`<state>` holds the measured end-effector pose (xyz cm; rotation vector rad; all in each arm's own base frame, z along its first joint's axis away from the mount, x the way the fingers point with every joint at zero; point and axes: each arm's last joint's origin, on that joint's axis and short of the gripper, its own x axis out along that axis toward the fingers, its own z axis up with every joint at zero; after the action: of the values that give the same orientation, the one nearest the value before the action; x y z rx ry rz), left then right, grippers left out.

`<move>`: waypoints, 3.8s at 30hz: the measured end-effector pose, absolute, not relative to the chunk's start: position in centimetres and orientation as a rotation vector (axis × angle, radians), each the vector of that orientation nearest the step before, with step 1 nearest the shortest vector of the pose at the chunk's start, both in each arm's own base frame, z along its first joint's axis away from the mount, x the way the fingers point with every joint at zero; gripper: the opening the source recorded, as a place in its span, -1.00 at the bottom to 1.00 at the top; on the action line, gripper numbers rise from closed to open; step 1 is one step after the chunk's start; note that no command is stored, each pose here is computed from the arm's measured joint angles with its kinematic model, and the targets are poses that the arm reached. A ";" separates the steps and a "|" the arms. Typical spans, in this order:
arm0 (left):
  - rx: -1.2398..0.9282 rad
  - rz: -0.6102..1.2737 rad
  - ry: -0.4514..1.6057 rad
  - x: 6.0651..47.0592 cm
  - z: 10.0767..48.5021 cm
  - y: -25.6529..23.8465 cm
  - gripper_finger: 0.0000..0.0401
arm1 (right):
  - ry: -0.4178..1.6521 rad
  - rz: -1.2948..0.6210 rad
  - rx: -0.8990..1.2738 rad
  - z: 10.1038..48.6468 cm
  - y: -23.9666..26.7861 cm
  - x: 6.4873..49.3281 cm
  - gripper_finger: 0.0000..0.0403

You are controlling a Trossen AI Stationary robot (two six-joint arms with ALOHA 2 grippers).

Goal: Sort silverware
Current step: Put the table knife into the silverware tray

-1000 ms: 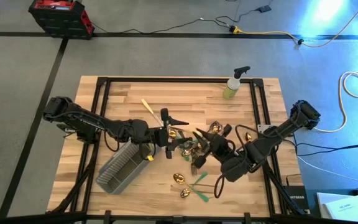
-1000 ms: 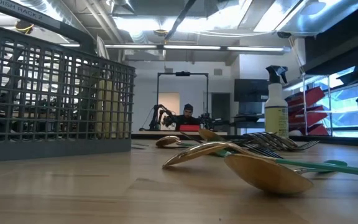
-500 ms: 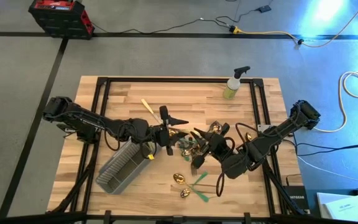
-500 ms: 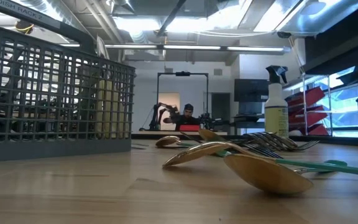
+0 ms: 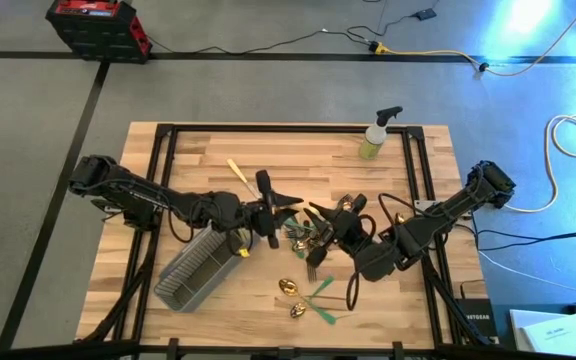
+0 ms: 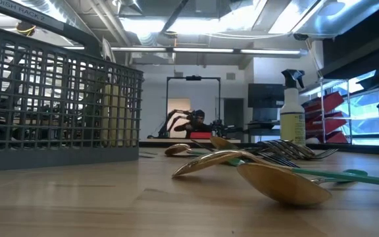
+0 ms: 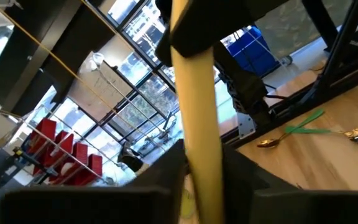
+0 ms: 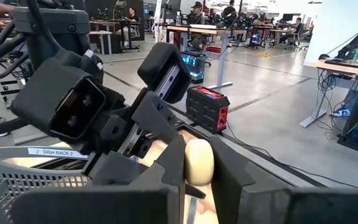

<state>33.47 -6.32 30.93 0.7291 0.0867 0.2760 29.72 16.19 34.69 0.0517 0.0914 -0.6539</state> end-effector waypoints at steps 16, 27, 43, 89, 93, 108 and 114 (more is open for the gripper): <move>0.763 0.343 0.128 33.4 30.9 -6.1 -0.87 | 0.125 -0.638 0.008 34.4 16.3 29.6 -0.52; 0.958 0.400 0.234 33.3 30.6 -5.8 -0.94 | 0.168 -0.525 -0.122 34.5 18.4 28.2 -0.11; 1.786 0.191 0.427 33.3 29.8 -6.0 -0.94 | 0.301 -0.353 0.083 31.7 20.3 26.2 -0.10; 2.600 -0.197 0.407 32.1 28.5 -9.9 -0.95 | 0.399 0.143 0.259 17.3 9.1 28.1 -0.45; 2.599 -0.197 0.395 32.0 28.5 -10.3 -0.95 | 0.121 0.117 0.298 18.3 8.7 27.4 -0.45; 2.583 -0.188 0.399 32.0 28.5 -10.4 -0.95 | -0.011 0.072 0.448 20.9 8.8 30.5 -0.27; 2.583 -0.185 0.404 32.0 28.5 -10.3 -0.95 | -0.022 0.038 0.451 20.9 8.0 30.9 -0.04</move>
<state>31.97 -10.34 28.52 2.5828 0.4042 -0.1854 30.91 7.95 20.89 0.4513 -0.0218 0.0375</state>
